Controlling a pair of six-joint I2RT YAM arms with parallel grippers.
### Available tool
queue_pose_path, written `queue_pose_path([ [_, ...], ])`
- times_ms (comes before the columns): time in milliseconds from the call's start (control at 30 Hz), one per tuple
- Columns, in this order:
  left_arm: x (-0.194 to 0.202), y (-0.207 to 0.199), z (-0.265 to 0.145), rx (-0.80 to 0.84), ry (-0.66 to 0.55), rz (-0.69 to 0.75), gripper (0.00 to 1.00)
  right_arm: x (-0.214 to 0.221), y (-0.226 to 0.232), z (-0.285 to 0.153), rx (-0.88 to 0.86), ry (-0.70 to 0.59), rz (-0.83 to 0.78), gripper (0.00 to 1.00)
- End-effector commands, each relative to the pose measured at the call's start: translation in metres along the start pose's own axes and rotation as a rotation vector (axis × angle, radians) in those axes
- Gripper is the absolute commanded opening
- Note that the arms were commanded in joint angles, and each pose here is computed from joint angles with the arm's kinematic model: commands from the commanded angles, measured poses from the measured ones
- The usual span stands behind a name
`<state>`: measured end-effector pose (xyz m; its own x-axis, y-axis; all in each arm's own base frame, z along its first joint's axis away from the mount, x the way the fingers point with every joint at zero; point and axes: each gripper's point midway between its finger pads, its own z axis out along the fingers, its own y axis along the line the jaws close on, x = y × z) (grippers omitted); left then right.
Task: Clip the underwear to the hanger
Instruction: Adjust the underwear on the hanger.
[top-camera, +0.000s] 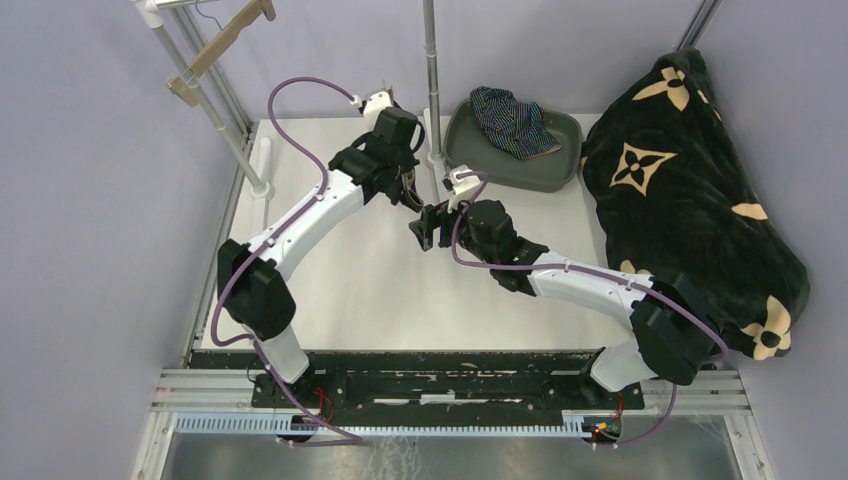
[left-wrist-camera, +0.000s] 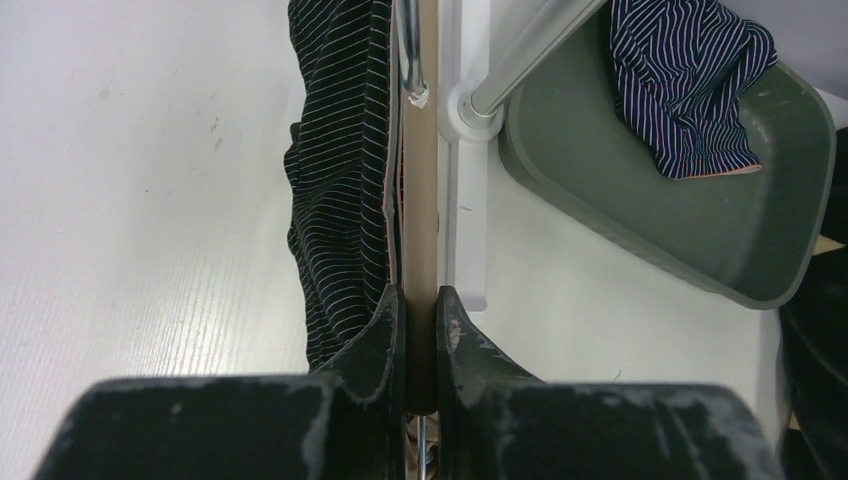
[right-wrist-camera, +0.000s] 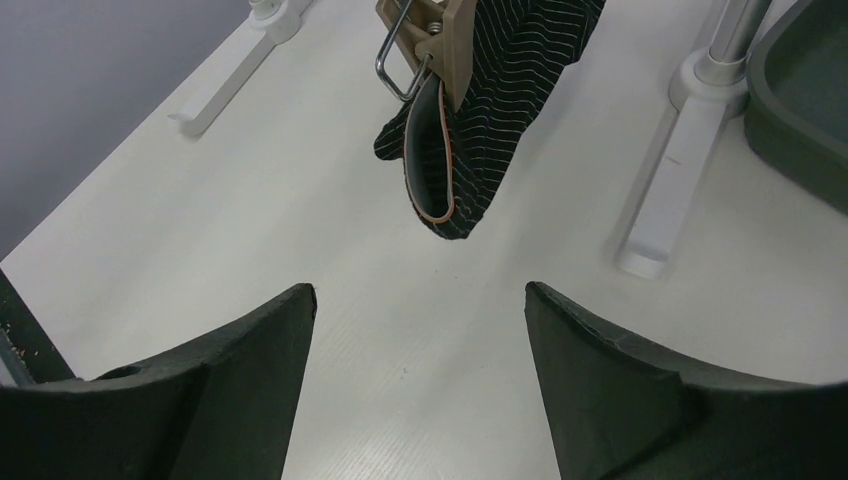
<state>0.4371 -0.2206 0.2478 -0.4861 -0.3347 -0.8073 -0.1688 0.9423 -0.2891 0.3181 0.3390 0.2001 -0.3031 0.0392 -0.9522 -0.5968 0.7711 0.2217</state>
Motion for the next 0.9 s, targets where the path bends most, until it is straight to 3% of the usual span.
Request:
queue_pose_path([
  [0,-0.023,-0.014,-0.010,0.043,-0.061,-0.086,0.03,-0.034,0.006,-0.001,-0.015,-0.113,0.001,0.84],
  [200,-0.032,-0.024,-0.015,0.081,-0.069,-0.110,0.03,-0.006,0.008,0.006,-0.055,-0.099,-0.065,0.67],
  [333,-0.034,-0.030,-0.017,0.104,-0.064,-0.124,0.03,0.013,0.005,0.019,-0.048,-0.039,-0.084,0.71],
  [533,-0.040,-0.037,-0.027,0.153,-0.062,-0.141,0.03,0.019,-0.008,0.009,-0.018,-0.182,0.035,0.69],
  [667,-0.053,-0.039,-0.045,0.232,-0.103,-0.167,0.03,0.022,-0.017,0.006,0.002,-0.150,0.074,0.69],
  [867,-0.071,-0.030,-0.070,0.423,-0.150,-0.318,0.03,0.019,-0.042,0.001,-0.077,-0.191,0.346,0.69],
])
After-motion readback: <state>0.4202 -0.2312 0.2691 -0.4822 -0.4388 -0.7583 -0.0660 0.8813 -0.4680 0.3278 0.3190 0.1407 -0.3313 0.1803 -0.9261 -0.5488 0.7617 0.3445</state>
